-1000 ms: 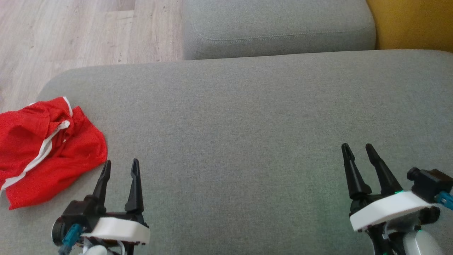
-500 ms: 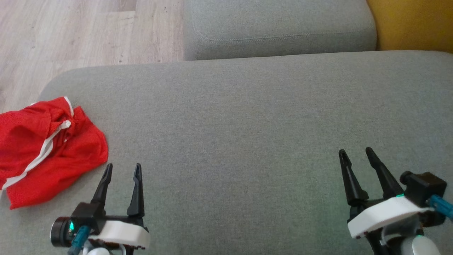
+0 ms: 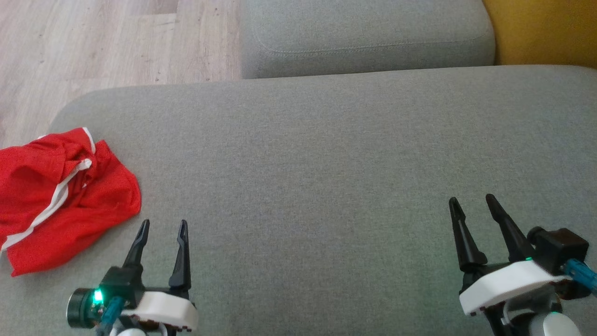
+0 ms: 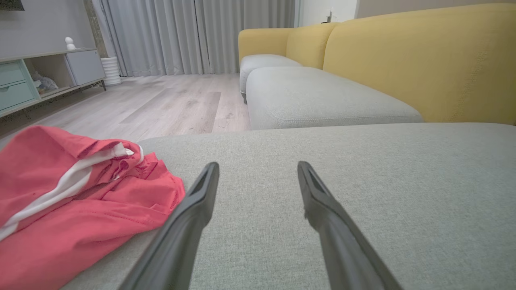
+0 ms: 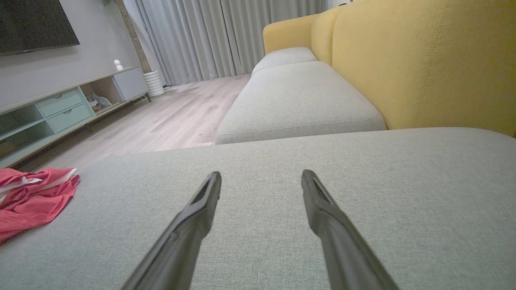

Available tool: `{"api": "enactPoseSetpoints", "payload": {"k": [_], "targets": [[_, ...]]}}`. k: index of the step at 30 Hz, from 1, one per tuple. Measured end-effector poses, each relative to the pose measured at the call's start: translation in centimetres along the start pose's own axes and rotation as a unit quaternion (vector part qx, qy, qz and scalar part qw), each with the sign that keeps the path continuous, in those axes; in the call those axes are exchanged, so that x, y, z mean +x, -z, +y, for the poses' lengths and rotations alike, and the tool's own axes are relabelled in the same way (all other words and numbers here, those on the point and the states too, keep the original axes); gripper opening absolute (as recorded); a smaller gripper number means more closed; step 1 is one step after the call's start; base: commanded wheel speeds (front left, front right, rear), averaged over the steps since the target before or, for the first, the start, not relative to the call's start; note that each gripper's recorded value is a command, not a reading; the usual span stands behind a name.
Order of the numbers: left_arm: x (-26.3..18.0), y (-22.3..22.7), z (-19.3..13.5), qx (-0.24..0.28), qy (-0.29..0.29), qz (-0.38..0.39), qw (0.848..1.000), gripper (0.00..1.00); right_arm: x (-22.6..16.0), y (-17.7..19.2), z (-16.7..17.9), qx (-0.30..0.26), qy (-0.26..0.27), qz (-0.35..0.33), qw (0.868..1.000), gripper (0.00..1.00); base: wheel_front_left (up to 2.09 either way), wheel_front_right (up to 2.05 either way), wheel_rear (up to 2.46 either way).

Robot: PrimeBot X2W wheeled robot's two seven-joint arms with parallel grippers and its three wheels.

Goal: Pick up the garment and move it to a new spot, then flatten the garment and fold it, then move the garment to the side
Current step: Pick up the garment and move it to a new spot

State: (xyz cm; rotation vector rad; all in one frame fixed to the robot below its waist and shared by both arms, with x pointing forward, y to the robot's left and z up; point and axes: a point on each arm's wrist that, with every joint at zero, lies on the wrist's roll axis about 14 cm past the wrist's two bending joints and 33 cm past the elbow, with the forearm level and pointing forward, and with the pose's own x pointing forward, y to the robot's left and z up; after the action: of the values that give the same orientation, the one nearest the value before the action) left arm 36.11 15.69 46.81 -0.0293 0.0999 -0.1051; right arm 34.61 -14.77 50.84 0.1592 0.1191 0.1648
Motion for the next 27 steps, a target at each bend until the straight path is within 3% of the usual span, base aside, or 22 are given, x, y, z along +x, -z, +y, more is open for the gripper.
{"api": "enactPoseSetpoints", "payload": {"k": [27], "targets": [[-1.2,1.0,2.5,0.009,-0.047,0.019,0.999,1.00,1.2,0.1,1.3,-0.003,-0.023,0.007,1.000,1.00,0.00,0.00,0.00]]}}
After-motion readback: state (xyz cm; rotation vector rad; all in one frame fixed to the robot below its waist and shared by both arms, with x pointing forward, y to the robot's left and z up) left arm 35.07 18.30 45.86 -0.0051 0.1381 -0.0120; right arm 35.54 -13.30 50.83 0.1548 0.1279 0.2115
